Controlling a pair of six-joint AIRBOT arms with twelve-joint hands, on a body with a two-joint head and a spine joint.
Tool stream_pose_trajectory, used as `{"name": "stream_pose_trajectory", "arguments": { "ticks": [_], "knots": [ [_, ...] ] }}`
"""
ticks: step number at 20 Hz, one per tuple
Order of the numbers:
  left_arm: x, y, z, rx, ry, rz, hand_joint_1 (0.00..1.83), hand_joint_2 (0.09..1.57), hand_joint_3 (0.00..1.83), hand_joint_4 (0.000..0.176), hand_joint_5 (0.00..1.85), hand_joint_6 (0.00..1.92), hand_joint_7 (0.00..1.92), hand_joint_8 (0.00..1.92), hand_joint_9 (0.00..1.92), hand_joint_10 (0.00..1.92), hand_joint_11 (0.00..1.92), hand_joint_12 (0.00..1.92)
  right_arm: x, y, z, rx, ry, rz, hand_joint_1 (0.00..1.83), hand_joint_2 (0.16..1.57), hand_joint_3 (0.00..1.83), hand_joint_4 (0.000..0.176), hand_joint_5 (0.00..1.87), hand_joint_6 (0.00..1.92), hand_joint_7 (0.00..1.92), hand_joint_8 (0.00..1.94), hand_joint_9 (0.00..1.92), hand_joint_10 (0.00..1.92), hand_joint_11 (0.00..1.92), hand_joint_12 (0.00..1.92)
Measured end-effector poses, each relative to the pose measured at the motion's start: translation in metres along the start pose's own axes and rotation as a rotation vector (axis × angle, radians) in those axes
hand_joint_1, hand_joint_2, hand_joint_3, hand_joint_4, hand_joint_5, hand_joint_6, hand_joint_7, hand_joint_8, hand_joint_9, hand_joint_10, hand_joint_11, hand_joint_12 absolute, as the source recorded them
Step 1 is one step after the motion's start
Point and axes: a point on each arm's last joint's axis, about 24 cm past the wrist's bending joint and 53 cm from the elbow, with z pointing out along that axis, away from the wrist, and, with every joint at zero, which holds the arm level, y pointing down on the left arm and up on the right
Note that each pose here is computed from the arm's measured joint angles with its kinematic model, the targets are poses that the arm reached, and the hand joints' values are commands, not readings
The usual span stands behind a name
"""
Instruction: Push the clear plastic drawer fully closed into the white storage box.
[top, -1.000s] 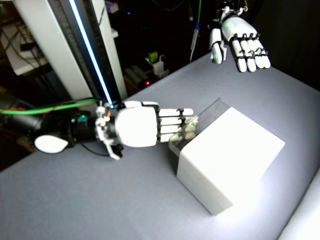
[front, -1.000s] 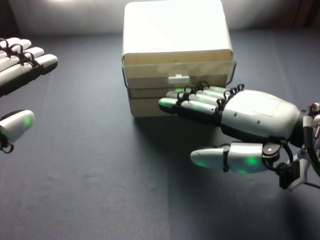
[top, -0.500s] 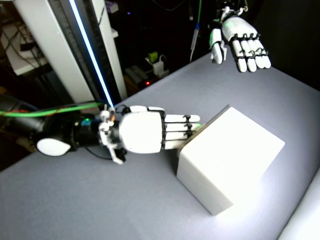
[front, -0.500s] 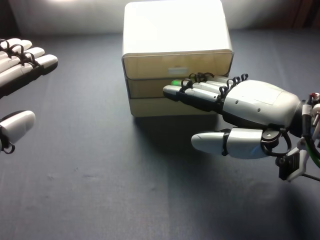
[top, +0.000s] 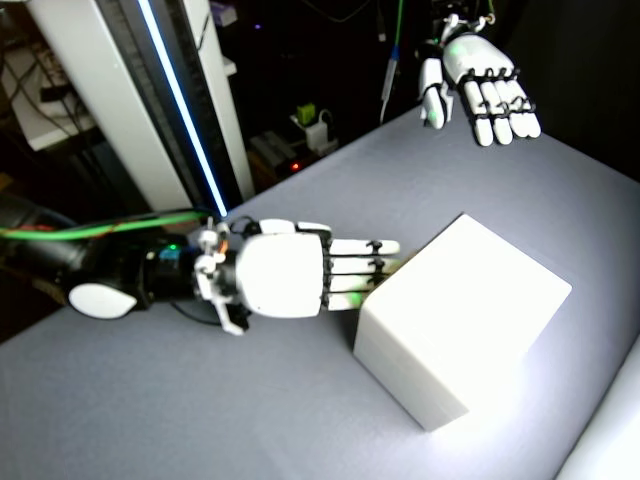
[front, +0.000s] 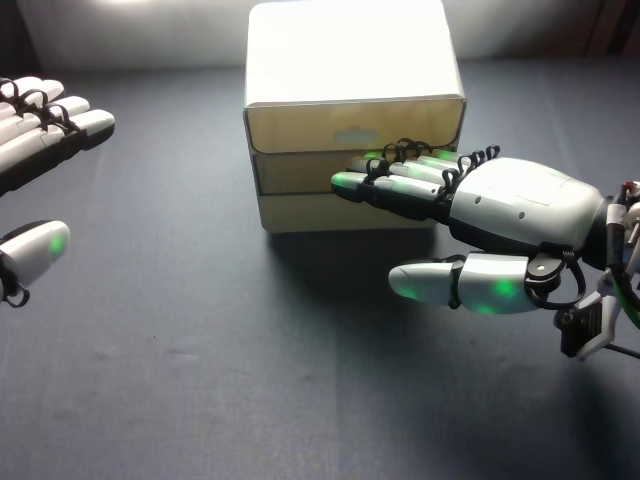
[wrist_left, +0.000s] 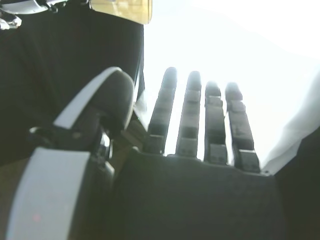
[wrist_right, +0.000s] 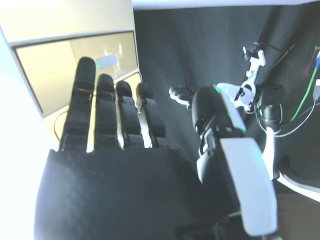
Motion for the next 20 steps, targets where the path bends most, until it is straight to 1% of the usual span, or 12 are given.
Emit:
{"name": "stream_pose_trajectory", "arguments": {
  "ticks": [2,3,4,6,7,8,11,13,15,17,18,20],
  "knots": [
    [0.0,0.0,0.0,0.0,0.0,0.0,0.07,1.56,0.22,0.02,0.04,0.08,0.05,0.0,0.0,0.0,0.0,0.0,0.0,0.0,0.0,0.0,0.0,0.0,0.25,1.42,0.0,0.035,0.06,0.0,0.0,0.0,0.01,0.0,0.0,0.62],
    [0.0,0.0,0.0,0.0,0.0,0.0,0.07,1.56,0.22,0.013,0.05,0.09,0.06,0.0,0.0,0.0,0.0,0.0,0.0,0.0,0.0,0.0,0.0,0.0,0.25,1.42,0.0,0.017,0.05,0.0,0.0,0.0,0.0,0.0,0.0,0.45],
    [0.0,0.0,0.0,0.0,0.0,0.0,0.06,1.56,0.22,0.021,0.05,0.09,0.06,0.0,0.0,0.0,0.0,0.0,0.0,0.0,0.0,0.0,0.0,0.0,0.29,1.41,0.0,0.006,0.05,0.0,0.0,0.0,0.0,0.0,0.0,0.41],
    [0.0,0.0,0.0,0.0,0.0,0.0,0.03,1.57,0.22,0.016,0.04,0.09,0.06,0.0,0.0,0.0,0.0,0.0,-0.001,0.0,0.0,0.001,-0.003,0.002,0.3,1.4,0.0,0.0,0.05,0.0,0.0,0.0,0.0,0.0,0.0,0.4],
    [0.0,0.0,0.0,0.0,0.0,0.0,0.1,1.56,0.2,0.015,0.04,0.11,0.06,0.0,0.0,0.0,0.0,0.0,-0.001,0.0,0.0,0.001,-0.003,0.003,0.23,1.41,0.0,0.01,0.09,0.01,0.04,0.01,0.06,0.01,0.0,0.65],
    [0.0,0.0,0.0,0.0,-0.001,-0.001,0.12,1.56,0.19,0.027,0.04,0.11,0.06,0.0,0.0,0.0,0.0,0.0,0.0,0.0,0.0,0.001,-0.002,0.003,0.26,1.41,0.0,0.004,0.12,0.01,0.09,0.01,0.12,0.02,0.0,0.74],
    [0.001,0.0,0.0,0.001,-0.004,-0.005,0.08,1.55,0.18,0.031,0.04,0.13,0.07,0.01,0.0,0.0,0.0,0.0,0.003,0.004,0.001,-0.007,0.001,0.016,0.39,1.42,0.0,0.0,0.2,0.02,0.26,0.03,0.32,0.07,0.0,1.22],
    [0.0,0.001,-0.001,-0.002,-0.005,-0.005,0.02,1.56,0.19,0.052,0.01,0.14,0.04,0.0,0.0,0.0,0.0,0.0,0.003,0.009,0.001,-0.025,-0.004,0.041,0.47,1.43,0.0,0.0,0.33,0.05,0.45,0.05,0.5,0.13,0.04,1.5],
    [0.001,0.002,-0.001,-0.004,-0.002,-0.004,0.03,1.55,0.2,0.042,0.0,0.14,0.02,0.0,0.0,0.0,0.0,0.0,-0.001,0.02,-0.002,-0.057,-0.011,0.055,0.49,1.43,0.0,0.0,0.38,0.04,0.55,0.03,0.61,0.19,0.12,1.6],
    [0.0,0.001,-0.001,-0.002,-0.006,-0.004,0.03,1.55,0.21,0.045,0.0,0.14,0.02,0.0,0.0,0.0,0.0,0.0,-0.002,0.028,-0.004,-0.08,-0.016,0.06,0.53,1.42,0.0,0.0,0.43,0.01,0.64,0.01,0.58,0.52,0.24,1.64],
    [0.0,0.001,-0.001,0.0,-0.007,-0.004,0.06,1.54,0.21,0.045,0.0,0.15,0.03,0.0,0.0,0.0,0.0,0.0,-0.003,0.034,-0.006,-0.097,-0.02,0.064,0.53,1.42,0.0,0.0,0.46,0.02,0.66,0.01,0.52,0.61,0.19,1.64],
    [-0.001,0.0,-0.002,0.003,-0.01,-0.004,0.05,1.54,0.21,0.049,0.0,0.14,0.01,0.0,0.0,0.0,0.0,0.0,-0.009,0.046,-0.015,-0.133,-0.033,0.063,0.48,1.41,0.0,0.0,0.46,0.02,0.65,0.0,0.45,0.6,0.12,1.62]
  ]
}}
